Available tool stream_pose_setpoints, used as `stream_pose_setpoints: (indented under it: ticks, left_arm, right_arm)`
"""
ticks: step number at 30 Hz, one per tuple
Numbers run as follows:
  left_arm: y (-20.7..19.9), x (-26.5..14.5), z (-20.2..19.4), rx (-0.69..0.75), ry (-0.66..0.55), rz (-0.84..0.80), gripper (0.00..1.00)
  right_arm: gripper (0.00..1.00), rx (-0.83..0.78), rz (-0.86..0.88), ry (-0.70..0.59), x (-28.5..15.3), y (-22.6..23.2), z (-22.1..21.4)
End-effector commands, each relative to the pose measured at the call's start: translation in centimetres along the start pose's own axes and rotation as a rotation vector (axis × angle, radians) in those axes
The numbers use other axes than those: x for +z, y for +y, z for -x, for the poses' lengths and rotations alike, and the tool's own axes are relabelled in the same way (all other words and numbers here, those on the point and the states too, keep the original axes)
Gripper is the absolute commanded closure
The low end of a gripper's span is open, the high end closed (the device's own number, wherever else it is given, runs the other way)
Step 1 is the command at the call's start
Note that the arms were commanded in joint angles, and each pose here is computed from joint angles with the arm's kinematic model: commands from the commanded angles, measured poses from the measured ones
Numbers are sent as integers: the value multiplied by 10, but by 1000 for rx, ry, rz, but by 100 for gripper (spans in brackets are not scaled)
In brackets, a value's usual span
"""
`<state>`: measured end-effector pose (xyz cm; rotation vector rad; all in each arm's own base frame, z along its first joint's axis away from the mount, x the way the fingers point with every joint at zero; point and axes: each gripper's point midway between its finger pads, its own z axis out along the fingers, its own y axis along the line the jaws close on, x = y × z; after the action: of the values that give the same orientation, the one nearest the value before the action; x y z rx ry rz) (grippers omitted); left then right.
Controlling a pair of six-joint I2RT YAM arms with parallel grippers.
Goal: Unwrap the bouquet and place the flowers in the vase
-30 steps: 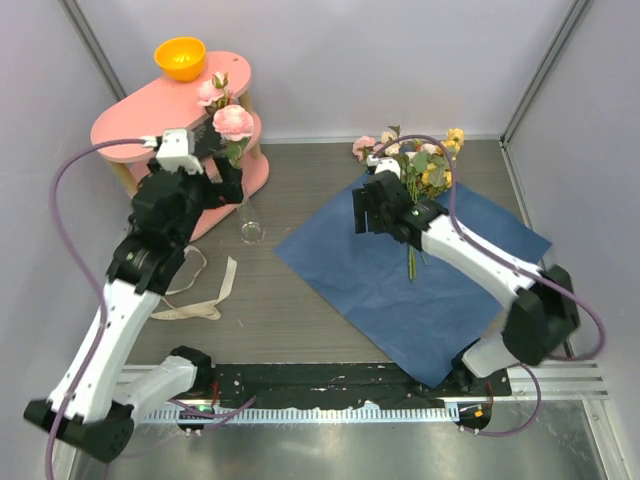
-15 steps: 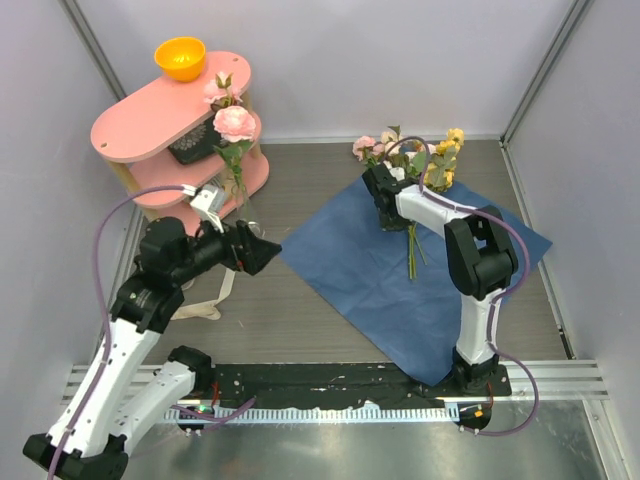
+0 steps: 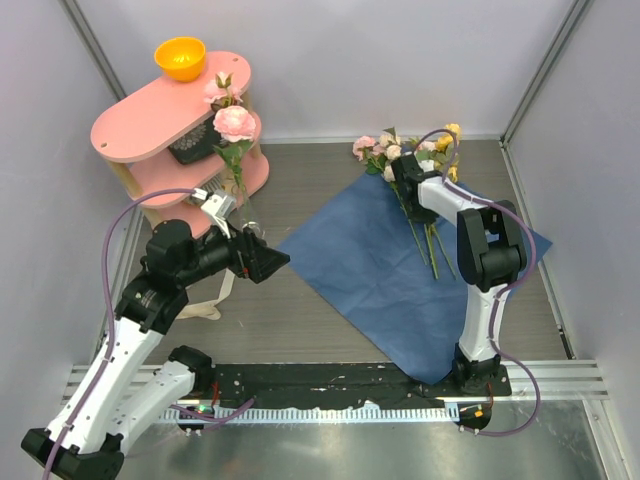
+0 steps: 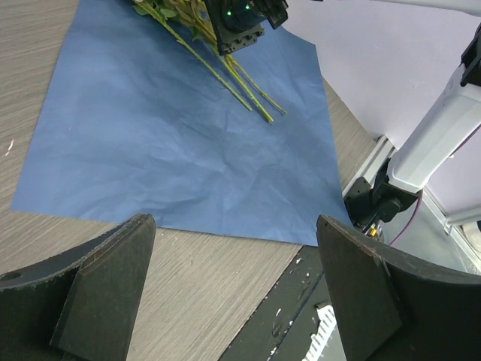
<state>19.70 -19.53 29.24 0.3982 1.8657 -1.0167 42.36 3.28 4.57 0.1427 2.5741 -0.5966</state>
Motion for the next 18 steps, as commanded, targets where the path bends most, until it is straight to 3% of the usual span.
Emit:
stream_pose_setpoints:
  ticks: [1, 6, 10, 11, 14, 18]
  left_arm:
    - [-14, -1, 19, 41, -49, -52, 7]
    - [-17, -2, 21, 39, -50, -62, 7]
    - [-17, -1, 22, 35, -50, -62, 7]
    - [-17, 0, 21, 27, -48, -62, 7]
    - [-20, 1, 23, 24, -48, -79, 7]
    - [-22, 1, 22, 15, -44, -86, 7]
  right_arm:
    - [76, 7, 93, -68, -16, 5, 24]
    - [73, 24, 252, -109, -30, 26, 27]
    - [61, 56, 366, -173, -45, 38, 33]
    - [56, 49, 374, -181, -45, 39, 34]
    - [52, 8, 359, -156, -34, 42, 33]
    - [51, -10, 364, -142, -21, 44, 35]
